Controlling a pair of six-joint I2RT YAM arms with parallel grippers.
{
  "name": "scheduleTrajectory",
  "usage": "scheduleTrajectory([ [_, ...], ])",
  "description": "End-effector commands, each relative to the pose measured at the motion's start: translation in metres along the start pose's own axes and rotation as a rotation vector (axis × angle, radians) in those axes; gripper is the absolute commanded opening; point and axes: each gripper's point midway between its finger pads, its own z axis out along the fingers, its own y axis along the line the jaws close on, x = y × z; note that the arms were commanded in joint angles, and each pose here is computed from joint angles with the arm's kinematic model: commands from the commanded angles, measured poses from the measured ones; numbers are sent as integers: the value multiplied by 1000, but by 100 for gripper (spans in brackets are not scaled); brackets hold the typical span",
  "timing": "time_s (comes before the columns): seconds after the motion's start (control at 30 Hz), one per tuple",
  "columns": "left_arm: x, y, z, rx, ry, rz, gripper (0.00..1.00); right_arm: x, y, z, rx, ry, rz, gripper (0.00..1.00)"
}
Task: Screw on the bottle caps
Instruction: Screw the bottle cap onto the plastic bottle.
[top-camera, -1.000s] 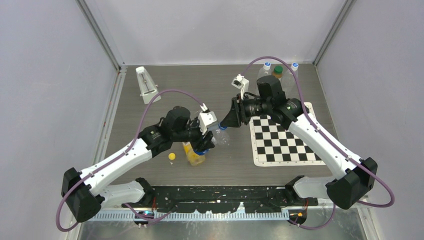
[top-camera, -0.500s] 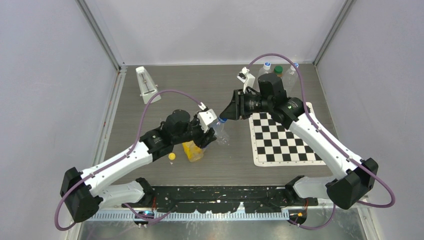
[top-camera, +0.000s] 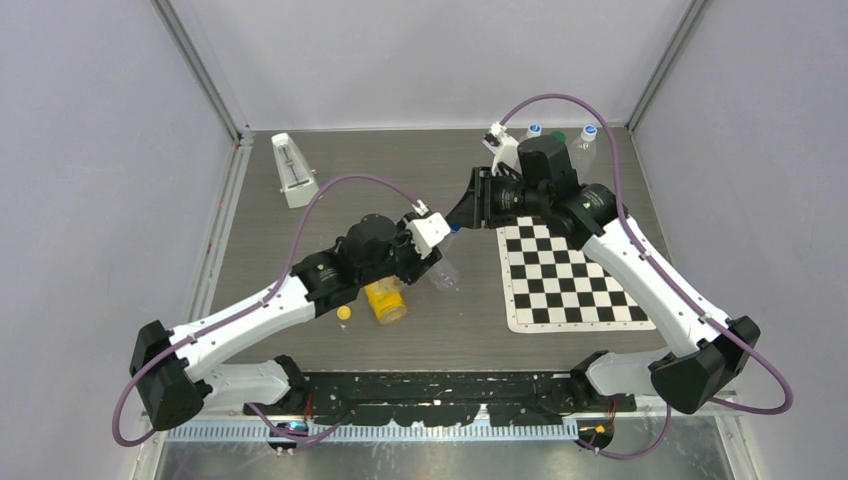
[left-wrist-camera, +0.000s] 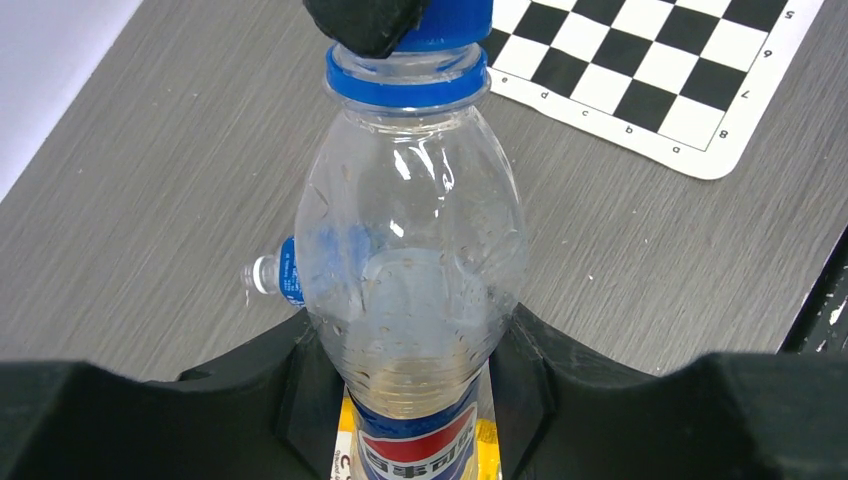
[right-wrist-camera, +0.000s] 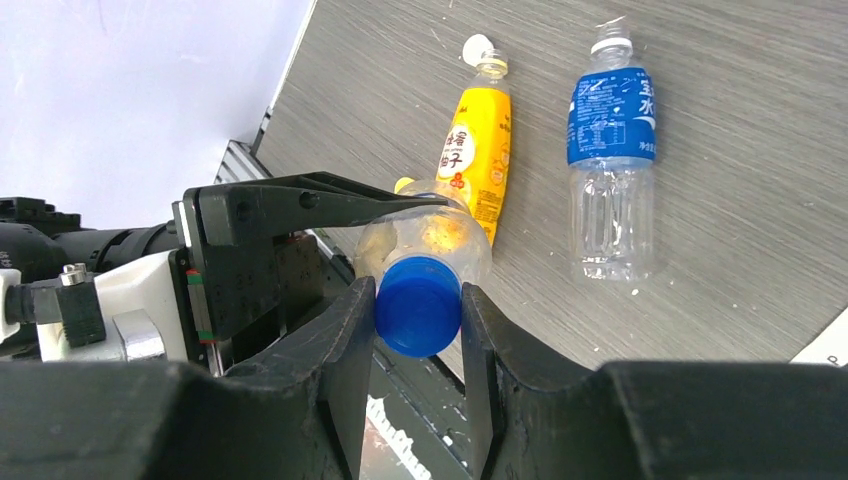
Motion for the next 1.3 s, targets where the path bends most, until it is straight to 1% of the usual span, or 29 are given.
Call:
scheduleTrajectory([
  [0.0, -116, 29, -22, -94, -339, -12, 0, 47, -5, -1, 24, 192, -3, 0],
  [0.07, -118, 28, -22, -83, -341, -22, 0, 50, -5, -1, 14, 209, -15, 0],
  [0.17, -112, 24, -21, -59, -305, -27, 0, 52, -4, 0, -1, 222, -28, 0],
  [0.3, -117, 27, -22, -85, -358, -47, 0, 49, -5, 2, 10, 209, -6, 1],
  [0.5, -117, 35, -17, -140, -412, -23, 0, 45, -5, 7, 39, 187, 104, 0],
  [0.67, -113, 43, -10, -187, -381, 32, 0, 47, -16, 9, 112, 190, 154, 0],
  [0.87, -118, 46, -5, -232, -373, 89, 0, 50, -22, 16, 153, 190, 204, 0],
  [1.0, -121, 44, -2, -280, -389, 139, 0, 48, -24, 22, 166, 163, 268, 0],
  [1.07, -122, 44, -2, -311, -395, 166, 0, 46, -23, 26, 167, 142, 334, 0],
  [1.27, -124, 39, -5, -379, -440, 260, 0, 40, -21, 31, 167, 99, 448, 0],
])
